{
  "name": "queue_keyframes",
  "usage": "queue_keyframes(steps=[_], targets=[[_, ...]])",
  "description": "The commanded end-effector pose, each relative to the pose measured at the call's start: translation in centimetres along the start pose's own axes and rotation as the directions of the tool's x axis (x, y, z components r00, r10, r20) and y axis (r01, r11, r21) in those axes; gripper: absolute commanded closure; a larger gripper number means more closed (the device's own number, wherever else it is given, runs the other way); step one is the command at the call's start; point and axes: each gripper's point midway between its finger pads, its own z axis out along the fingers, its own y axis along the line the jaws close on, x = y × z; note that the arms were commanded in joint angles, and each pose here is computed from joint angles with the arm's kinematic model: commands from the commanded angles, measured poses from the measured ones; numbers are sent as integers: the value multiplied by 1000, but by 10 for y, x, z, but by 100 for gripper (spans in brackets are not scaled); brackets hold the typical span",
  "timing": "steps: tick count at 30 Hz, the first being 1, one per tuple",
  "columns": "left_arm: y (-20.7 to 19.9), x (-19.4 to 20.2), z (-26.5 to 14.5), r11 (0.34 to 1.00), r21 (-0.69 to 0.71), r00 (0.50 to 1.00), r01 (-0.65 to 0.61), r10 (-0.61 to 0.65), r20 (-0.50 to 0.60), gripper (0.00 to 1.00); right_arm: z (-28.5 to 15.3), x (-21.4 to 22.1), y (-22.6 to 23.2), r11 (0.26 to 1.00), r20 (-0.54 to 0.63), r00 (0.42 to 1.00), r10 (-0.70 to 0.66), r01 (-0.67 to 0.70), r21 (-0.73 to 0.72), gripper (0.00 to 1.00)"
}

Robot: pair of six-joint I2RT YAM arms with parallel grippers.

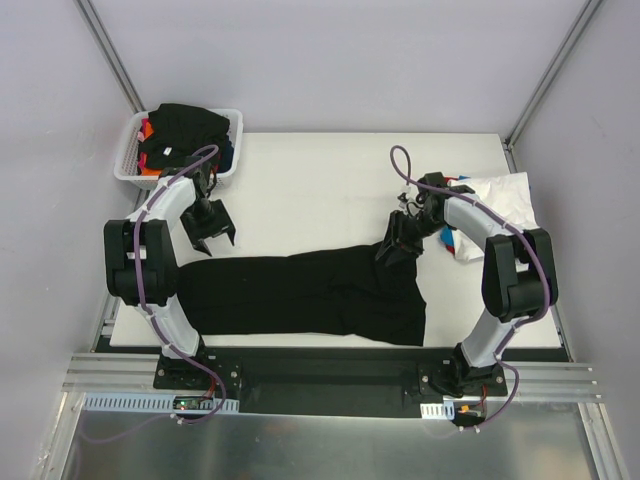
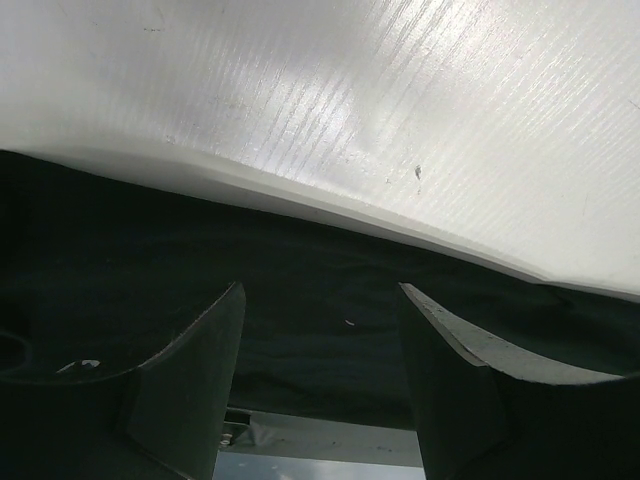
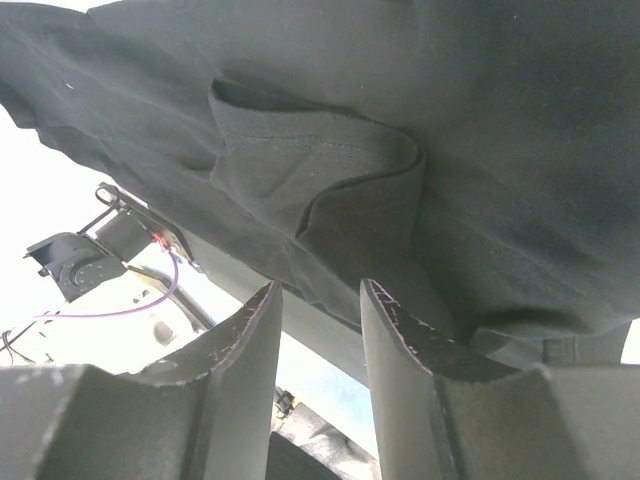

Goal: Fold and stack the t-shirts

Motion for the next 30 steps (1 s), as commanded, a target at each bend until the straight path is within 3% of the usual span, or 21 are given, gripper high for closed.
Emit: queue_keyframes(steps=[1,25,28,30], targets=[[9,4,-12,1000,-25,1000,-12,12,19,38,4,1,-1,1000,-15,1000,3,-3,5,60],[14,9,-14,999,-37,1000,-22,23,20,38,18,-7,-17,999,-35,999,-28,29,42,61],[14,7,-15,999,-37,999,-22,23,23,38,18,-9,-18,998,-29,999,-29,31,48,67],[13,6,-16,999,-37,999,-25,26,26,38,17,-11,-17,998,-25,999,-28,29,47,81]])
